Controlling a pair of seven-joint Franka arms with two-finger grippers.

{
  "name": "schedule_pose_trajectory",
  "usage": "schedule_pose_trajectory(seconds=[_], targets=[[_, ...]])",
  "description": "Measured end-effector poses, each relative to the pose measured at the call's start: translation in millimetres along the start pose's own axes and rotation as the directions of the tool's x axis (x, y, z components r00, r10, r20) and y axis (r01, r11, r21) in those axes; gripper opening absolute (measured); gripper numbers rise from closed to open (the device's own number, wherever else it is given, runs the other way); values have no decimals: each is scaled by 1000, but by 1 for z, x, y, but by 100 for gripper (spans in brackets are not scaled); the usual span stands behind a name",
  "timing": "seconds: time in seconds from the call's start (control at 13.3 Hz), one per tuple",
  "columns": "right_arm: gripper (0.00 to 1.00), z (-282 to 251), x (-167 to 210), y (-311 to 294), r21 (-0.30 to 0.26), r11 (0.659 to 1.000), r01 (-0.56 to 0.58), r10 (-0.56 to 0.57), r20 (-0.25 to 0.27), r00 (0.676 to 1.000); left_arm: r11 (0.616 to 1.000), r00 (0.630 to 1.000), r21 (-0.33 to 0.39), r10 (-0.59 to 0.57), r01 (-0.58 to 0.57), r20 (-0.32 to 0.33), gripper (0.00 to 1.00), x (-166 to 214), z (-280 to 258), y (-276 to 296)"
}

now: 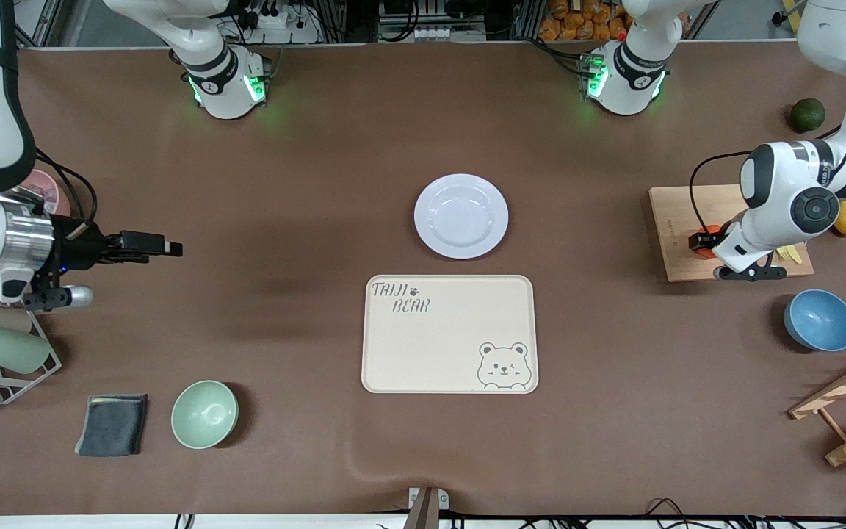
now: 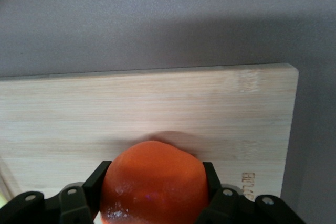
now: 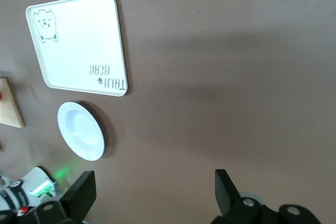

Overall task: Place orange and plate with both arms
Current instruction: 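Lift the orange with the left gripper while the right gripper extends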

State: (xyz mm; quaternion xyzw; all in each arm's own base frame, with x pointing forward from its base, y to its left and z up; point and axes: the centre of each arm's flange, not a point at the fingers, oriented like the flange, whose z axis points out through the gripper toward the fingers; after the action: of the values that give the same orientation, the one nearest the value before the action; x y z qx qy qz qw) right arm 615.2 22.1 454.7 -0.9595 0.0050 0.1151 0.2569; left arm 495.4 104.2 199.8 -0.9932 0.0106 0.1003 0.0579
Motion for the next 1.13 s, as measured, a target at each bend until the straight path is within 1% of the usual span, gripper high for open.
schedule_pose_trajectory(seconds=[0.15, 0.23, 0.3, 0.45, 0.68, 0.83, 0.98, 1.13], targets=[[100, 10, 5, -2, 27, 1000, -4, 3, 13, 1000, 1000, 1000, 3, -1, 1, -10, 73, 1, -5, -1], [100, 16, 7, -2, 51, 999, -8, 7, 19, 1000, 1000, 1000, 6, -2, 2, -18, 73, 1, -10, -1], [100, 21, 10, -2, 77, 997, -17, 15, 25, 1000, 1000, 1000, 9, -1, 1, -29, 73, 2, -15, -1], [100, 35, 14, 2, 152, 987, -47, 41, 42, 998, 1000, 998, 15, 11, -10, -55, 73, 5, -29, 4], [100, 60, 20, 12, 222, 970, -94, 83, 58, 995, 999, 995, 22, 49, -47, -89, 73, 10, -47, 25], [100, 72, 22, 14, 271, 956, -116, 102, 64, 993, 998, 993, 20, 54, -52, -107, 73, 14, -56, 41], [100, 88, 25, 14, 305, 943, -131, 113, 77, 991, 999, 990, 19, 51, -49, -130, 73, 19, -67, 56], [100, 101, 29, 9, 317, 938, -137, 115, 89, 989, 999, 989, 13, 31, -29, -143, 73, 23, -80, 77]])
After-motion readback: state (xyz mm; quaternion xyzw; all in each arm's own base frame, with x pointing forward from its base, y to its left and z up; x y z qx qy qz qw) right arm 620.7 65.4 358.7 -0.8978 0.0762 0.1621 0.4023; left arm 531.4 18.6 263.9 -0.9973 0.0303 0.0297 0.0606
